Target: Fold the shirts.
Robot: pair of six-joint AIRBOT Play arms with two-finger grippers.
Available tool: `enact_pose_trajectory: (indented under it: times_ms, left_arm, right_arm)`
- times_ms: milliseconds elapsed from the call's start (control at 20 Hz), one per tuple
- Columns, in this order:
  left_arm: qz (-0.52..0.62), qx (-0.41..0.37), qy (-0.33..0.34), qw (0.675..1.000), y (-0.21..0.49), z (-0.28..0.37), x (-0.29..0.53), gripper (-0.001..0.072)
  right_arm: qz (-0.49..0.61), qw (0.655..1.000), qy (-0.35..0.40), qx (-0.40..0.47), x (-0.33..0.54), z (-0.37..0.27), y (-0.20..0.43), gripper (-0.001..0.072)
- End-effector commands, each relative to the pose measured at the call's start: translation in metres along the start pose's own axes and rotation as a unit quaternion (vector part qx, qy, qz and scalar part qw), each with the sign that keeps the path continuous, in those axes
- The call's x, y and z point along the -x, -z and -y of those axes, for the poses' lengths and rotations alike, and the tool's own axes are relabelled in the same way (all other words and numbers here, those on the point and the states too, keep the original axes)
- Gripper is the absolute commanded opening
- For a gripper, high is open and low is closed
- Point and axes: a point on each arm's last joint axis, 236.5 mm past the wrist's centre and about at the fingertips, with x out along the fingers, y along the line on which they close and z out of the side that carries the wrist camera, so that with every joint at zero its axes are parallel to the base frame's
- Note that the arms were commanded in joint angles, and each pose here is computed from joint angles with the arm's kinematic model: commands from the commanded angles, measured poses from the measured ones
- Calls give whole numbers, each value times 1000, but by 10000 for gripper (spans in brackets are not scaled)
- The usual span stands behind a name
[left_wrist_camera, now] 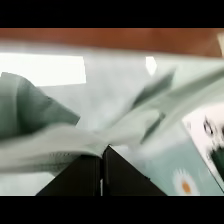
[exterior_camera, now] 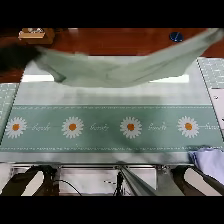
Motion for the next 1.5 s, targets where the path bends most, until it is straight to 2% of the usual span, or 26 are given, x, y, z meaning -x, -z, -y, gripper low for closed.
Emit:
enact_pose_trajectory:
  times_ms: [0, 150, 350, 500, 700, 850, 950, 1200, 1450]
  left_arm:
    - [194, -189, -12, 963, -117, 120, 106, 16]
    - [272, -263, -41, 925, -146, 180, 172, 16]
    - [297, -276, -65, 912, -129, 216, 221, 15]
    - [280, -244, -121, 920, -103, 205, 243, 15]
    - [171, -178, -203, 948, -44, 161, 246, 14]
    - [72, -141, -256, 954, -3, 124, 243, 15]
    - [39, -124, -283, 950, 7, 105, 243, 15]
    - [-28, -105, -226, 968, 31, 104, 209, 14]
    - [-123, -52, -220, 966, 70, 53, 168, 14]
  right_arm:
    - [171, 979, -17, 112, 85, -125, -91, 37]
    - [262, 951, 30, 161, 154, -185, -118, 37]
    - [281, 931, 141, 185, 215, -204, -96, 37]
    - [225, 922, 250, 193, 241, -178, -59, 37]
    - [92, 931, 316, 158, 248, -146, 11, 37]
    - [6, 921, 362, 140, 260, -112, 42, 37]
    - [-60, 918, 371, 129, 264, -95, 64, 37]
    - [-124, 925, 336, 127, 260, -92, 87, 37]
    - [-190, 917, 332, 117, 222, -65, 90, 36]
